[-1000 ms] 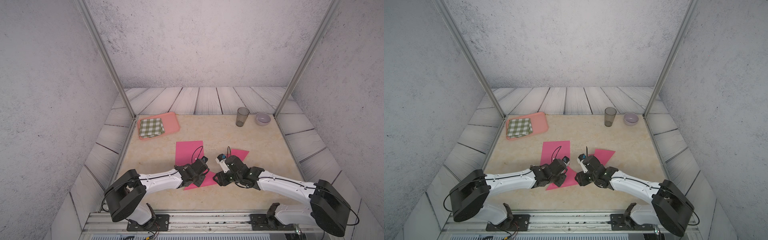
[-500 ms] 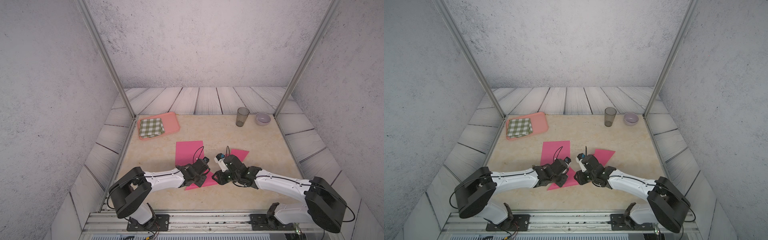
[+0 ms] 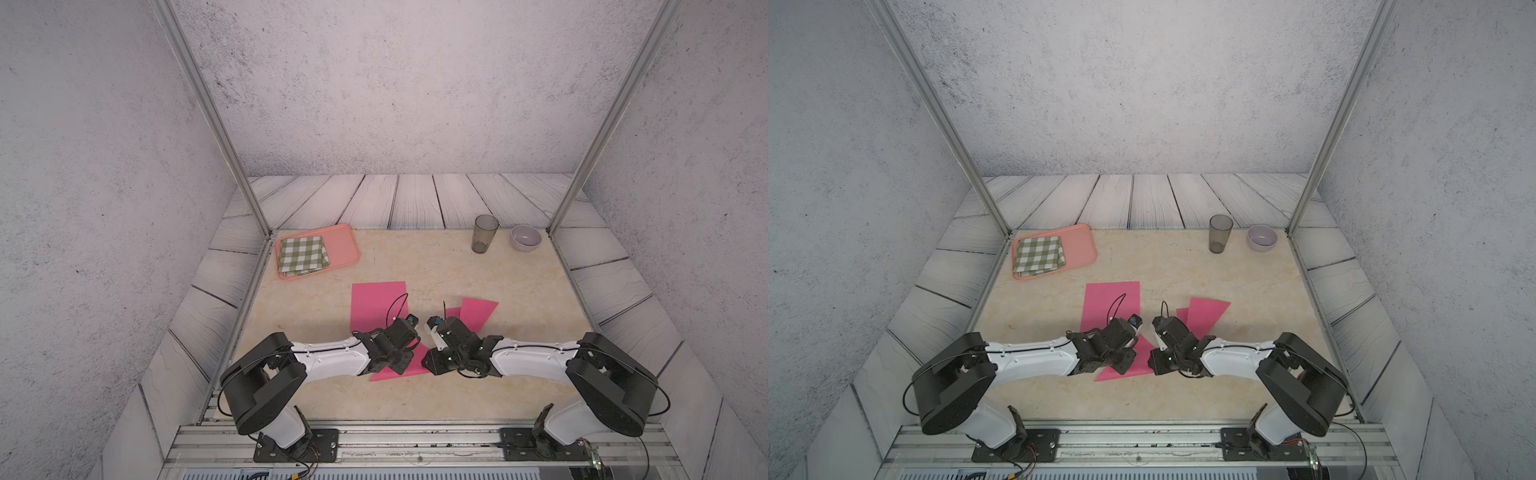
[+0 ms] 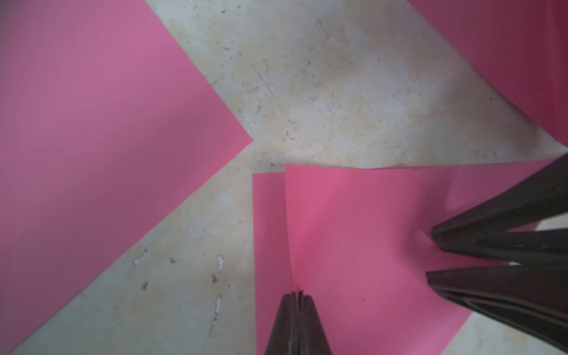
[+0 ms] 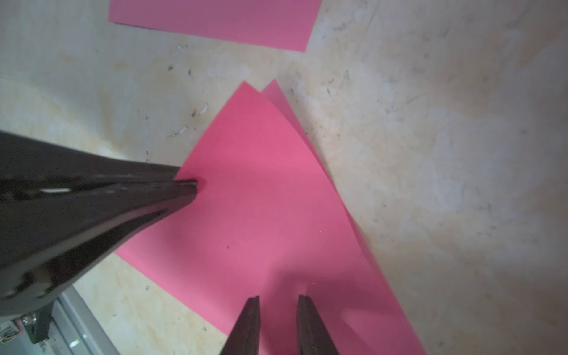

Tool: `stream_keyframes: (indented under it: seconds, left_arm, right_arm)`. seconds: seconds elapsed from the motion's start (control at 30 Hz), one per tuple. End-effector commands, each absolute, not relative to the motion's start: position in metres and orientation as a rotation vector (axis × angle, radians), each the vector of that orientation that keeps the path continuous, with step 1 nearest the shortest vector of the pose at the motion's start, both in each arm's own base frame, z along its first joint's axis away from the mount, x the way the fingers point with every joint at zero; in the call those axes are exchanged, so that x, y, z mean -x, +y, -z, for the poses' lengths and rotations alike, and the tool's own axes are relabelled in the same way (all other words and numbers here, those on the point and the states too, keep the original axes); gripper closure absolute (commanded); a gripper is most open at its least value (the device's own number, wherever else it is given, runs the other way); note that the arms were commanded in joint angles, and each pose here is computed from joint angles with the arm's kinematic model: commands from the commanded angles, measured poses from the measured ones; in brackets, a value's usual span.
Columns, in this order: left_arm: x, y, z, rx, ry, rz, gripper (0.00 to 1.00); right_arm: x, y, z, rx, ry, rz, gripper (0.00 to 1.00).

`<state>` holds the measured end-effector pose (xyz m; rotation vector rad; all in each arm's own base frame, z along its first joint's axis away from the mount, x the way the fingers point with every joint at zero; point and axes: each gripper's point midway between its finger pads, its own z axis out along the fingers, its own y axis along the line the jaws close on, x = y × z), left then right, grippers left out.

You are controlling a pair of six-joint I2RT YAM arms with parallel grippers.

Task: Fold the square paper diagonally
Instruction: Fold the paper at the center of the board.

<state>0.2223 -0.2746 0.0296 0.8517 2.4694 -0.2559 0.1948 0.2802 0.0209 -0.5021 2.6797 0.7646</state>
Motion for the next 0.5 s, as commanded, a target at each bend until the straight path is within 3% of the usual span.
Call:
stream_keyframes:
  seconds: [0.0, 0.23, 0.3, 0.43, 0.47]
  left_arm:
    - [-0.221, -0.266, -0.018, -0.834, 2.507, 0.224, 1.0]
    - [-0.221, -0.265, -0.015, -0.822, 2.527, 0.211, 0.97]
    - [-0.223, -0.265, -0.02, -0.815, 2.519, 0.21, 0.84]
    - [-0.23, -0.263, -0.048, -0.785, 2.471, 0.196, 0.44]
    - [-0.232, -0.261, -0.057, -0.779, 2.459, 0.192, 0.41]
  right_arm:
    - [-0.194, 0.271, -0.005, 0.477, 2.715, -0.698, 0.74]
    - [-0.193, 0.269, 0.006, 0.475, 2.736, -0.675, 0.75]
    - [-0.193, 0.268, 0.009, 0.472, 2.744, -0.67, 0.75]
    - [-0.192, 0.265, 0.013, 0.458, 2.747, -0.658, 0.76]
    - [-0.192, 0.265, 0.013, 0.457, 2.745, -0.655, 0.77]
